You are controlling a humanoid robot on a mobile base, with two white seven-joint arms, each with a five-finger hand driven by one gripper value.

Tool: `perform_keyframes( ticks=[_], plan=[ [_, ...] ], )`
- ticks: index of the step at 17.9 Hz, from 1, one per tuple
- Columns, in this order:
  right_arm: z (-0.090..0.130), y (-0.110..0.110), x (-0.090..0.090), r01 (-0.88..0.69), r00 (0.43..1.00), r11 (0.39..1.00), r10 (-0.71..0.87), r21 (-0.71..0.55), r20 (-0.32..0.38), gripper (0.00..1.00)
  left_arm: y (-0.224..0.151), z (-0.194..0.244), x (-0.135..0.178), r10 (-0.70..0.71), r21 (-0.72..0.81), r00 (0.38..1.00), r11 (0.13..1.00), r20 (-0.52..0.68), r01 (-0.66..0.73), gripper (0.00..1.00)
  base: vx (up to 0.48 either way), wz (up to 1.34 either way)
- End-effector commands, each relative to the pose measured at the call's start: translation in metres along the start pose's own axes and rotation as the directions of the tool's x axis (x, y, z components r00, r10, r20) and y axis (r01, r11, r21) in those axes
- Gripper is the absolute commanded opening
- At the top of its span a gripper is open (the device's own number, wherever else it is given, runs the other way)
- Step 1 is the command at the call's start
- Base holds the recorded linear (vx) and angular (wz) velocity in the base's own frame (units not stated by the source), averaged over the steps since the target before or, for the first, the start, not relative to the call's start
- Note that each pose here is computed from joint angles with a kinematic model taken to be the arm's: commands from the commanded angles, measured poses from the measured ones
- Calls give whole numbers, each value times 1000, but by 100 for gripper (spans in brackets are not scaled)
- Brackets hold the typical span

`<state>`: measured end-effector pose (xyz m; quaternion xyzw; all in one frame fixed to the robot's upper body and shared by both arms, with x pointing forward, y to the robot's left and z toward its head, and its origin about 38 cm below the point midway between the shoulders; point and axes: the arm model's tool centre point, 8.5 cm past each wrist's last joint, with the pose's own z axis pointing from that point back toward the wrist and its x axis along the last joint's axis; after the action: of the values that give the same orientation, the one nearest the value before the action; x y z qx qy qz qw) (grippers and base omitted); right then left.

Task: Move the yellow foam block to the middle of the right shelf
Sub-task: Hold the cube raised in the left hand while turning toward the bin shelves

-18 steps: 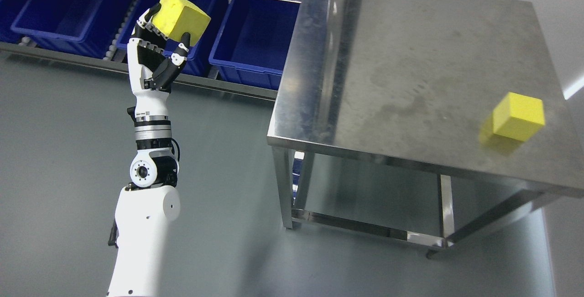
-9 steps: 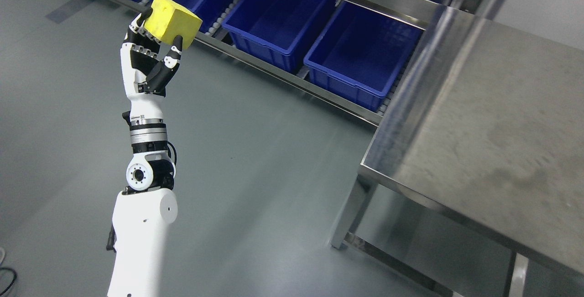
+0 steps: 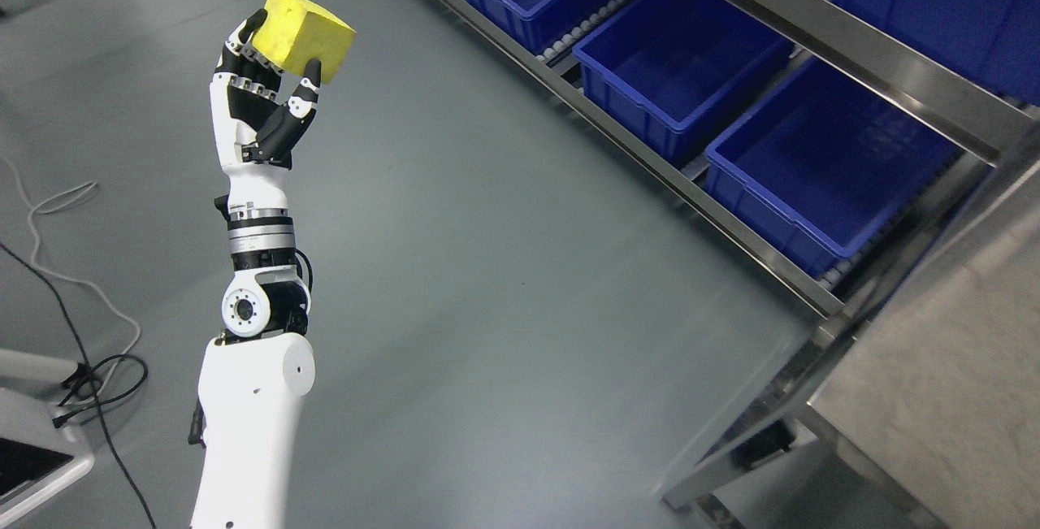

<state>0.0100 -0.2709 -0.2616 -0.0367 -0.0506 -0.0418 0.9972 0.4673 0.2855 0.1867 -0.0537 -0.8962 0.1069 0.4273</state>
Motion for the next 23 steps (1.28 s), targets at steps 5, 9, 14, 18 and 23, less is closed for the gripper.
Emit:
perform_keyframes(
  ticks=[5, 9, 14, 18, 23],
  plan=[
    [-1, -11, 8, -2, 1000, 1000, 2, -17, 20, 100, 0, -9, 11, -12, -22, 999, 1000, 33, 13, 27, 106, 557],
    [-1, -11, 8, -2, 1000, 1000, 2, -17, 20, 100, 0, -9, 11, -12, -22, 999, 1000, 34, 13, 27, 139, 535],
    [-1, -11, 9, -2, 1000, 1000, 2, -17, 22, 100, 0, -9, 13, -12, -23, 999, 1000, 38, 13, 27, 182, 491],
    [-1, -11, 8, -2, 1000, 1000, 2, -17, 20, 100, -1, -9, 14, -12, -26, 999, 1000, 44, 13, 28, 225, 354],
    [-1, -11, 8, -2, 1000, 1000, 2, -17, 20, 100, -1, -10, 16, -12, -28, 999, 1000, 50, 13, 28, 268, 209]
  ],
)
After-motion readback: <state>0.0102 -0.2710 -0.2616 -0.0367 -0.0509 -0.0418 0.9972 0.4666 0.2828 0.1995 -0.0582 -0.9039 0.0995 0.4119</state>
